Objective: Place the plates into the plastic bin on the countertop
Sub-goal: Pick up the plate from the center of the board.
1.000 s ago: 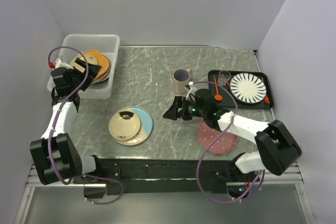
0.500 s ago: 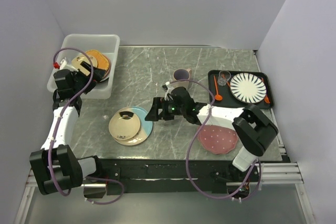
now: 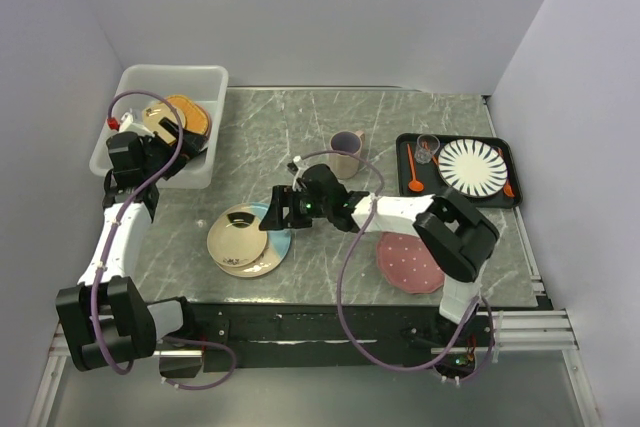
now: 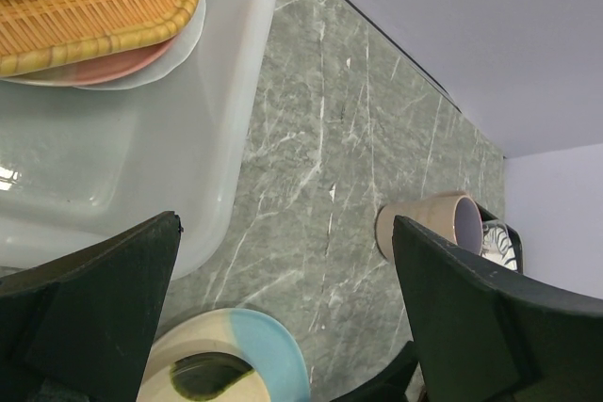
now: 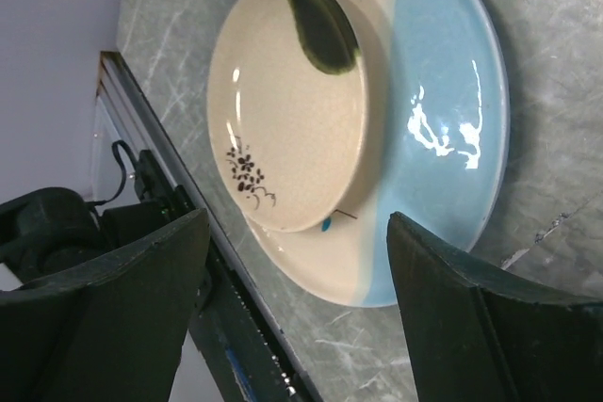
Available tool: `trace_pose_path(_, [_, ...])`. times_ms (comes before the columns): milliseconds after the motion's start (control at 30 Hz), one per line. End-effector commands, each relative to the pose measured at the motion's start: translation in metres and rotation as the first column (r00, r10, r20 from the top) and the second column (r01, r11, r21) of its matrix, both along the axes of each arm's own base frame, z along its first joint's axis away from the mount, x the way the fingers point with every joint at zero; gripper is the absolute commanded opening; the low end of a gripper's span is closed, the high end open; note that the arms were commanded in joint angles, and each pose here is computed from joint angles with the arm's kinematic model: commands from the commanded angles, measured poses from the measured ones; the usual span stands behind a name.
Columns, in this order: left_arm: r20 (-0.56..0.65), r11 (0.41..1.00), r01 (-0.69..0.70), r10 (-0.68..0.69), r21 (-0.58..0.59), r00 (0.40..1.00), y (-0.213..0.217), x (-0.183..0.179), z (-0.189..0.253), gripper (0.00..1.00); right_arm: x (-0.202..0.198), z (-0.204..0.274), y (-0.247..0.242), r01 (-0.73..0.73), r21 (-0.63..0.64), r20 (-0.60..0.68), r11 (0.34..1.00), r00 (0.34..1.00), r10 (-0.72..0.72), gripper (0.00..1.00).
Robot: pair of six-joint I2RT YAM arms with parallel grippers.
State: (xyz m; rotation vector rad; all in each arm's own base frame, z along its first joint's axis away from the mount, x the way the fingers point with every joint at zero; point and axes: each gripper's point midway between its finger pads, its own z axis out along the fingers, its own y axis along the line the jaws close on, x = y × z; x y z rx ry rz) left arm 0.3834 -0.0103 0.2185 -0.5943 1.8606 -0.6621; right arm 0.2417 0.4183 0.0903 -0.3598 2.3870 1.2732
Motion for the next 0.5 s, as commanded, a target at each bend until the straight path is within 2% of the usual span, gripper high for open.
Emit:
trace_pose_path(0, [0.025,0.999,0.028,-0.028,0.018,0.999,-0.005,0.000,0.007,0.99,0.005,0.002,0.015,-0.008,0.023,0.001,1.000,1.000,0.008,0.82])
trace_pose_path(233, [0.017,1.000,0.028,-0.029,0.014,0.999,-0.005,0.001,0.003,0.99,0.007,-0.011,0.024,-0.021,0.031,-0.024,0.999,0.999,0.021,0.77])
trace_pose_path(467, [0.011,0.999,0.034,-0.035,0.013,0.999,-0.007,0.002,-0.002,0.99,0.007,-0.029,0.032,-0.026,0.025,-0.065,0.999,0.998,0.027,0.68])
